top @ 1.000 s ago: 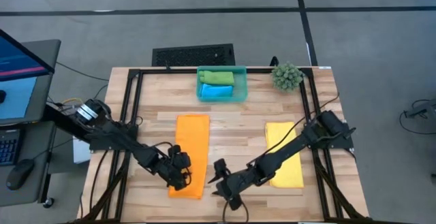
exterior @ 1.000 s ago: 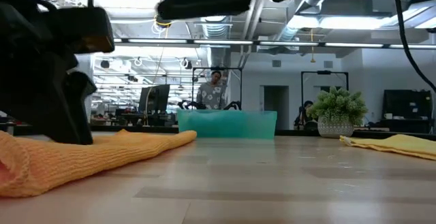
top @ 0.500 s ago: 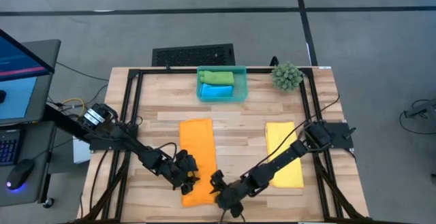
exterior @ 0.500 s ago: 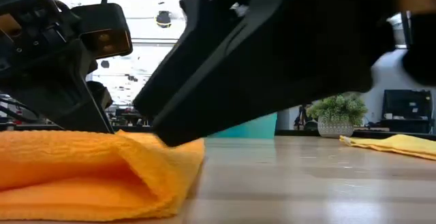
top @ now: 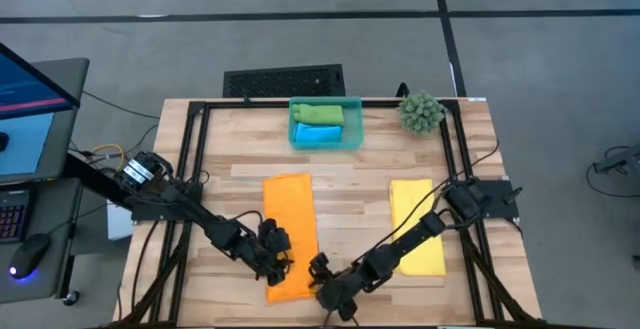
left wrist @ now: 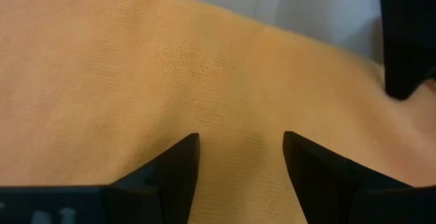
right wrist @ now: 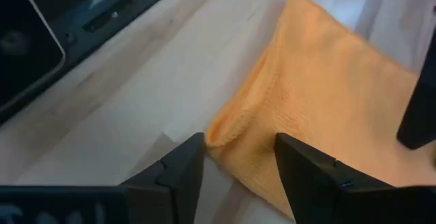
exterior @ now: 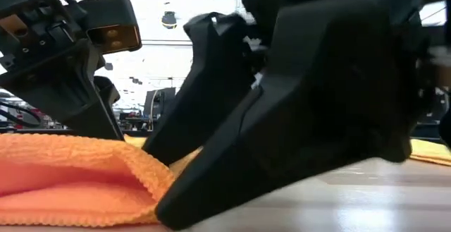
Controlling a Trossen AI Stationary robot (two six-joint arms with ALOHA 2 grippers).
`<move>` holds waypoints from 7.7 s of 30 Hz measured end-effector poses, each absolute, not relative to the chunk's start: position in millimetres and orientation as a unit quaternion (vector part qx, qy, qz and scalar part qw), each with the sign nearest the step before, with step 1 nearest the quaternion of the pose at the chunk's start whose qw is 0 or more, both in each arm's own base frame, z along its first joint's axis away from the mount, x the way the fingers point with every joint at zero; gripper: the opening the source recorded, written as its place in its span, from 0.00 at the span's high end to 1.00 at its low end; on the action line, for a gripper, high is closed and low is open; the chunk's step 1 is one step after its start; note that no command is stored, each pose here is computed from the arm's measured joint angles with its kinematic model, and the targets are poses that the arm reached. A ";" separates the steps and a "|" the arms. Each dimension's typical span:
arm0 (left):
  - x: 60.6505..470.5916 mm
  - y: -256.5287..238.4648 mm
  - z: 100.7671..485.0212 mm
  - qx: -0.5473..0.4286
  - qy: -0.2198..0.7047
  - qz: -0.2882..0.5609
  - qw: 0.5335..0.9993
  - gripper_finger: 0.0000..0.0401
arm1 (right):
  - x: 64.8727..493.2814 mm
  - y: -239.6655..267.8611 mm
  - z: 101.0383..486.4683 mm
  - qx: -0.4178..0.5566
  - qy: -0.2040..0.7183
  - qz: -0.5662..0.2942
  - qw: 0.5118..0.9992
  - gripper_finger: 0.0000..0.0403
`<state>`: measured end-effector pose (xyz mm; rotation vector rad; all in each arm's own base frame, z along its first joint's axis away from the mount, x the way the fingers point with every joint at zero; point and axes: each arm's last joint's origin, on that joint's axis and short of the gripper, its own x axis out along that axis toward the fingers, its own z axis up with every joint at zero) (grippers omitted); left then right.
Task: Roll microfiber towels into tight, uniform cylinder then place into a basket
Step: Roll the orange towel
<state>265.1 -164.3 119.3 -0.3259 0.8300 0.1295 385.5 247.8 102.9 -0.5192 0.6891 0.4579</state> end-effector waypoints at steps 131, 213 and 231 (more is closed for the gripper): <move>187.4 -185.7 203.3 -0.006 0.380 0.277 0.882 0.49 | 434.8 64.3 200.3 -0.106 0.403 -0.107 0.903 0.46; 236.5 -147.7 111.8 0.021 0.447 0.135 0.884 0.49 | 413.0 114.2 112.9 -0.087 0.463 0.072 0.879 0.69; 221.4 -159.9 125.9 0.037 0.450 0.086 0.888 0.49 | 407.0 139.2 110.1 0.019 0.468 0.057 0.882 0.95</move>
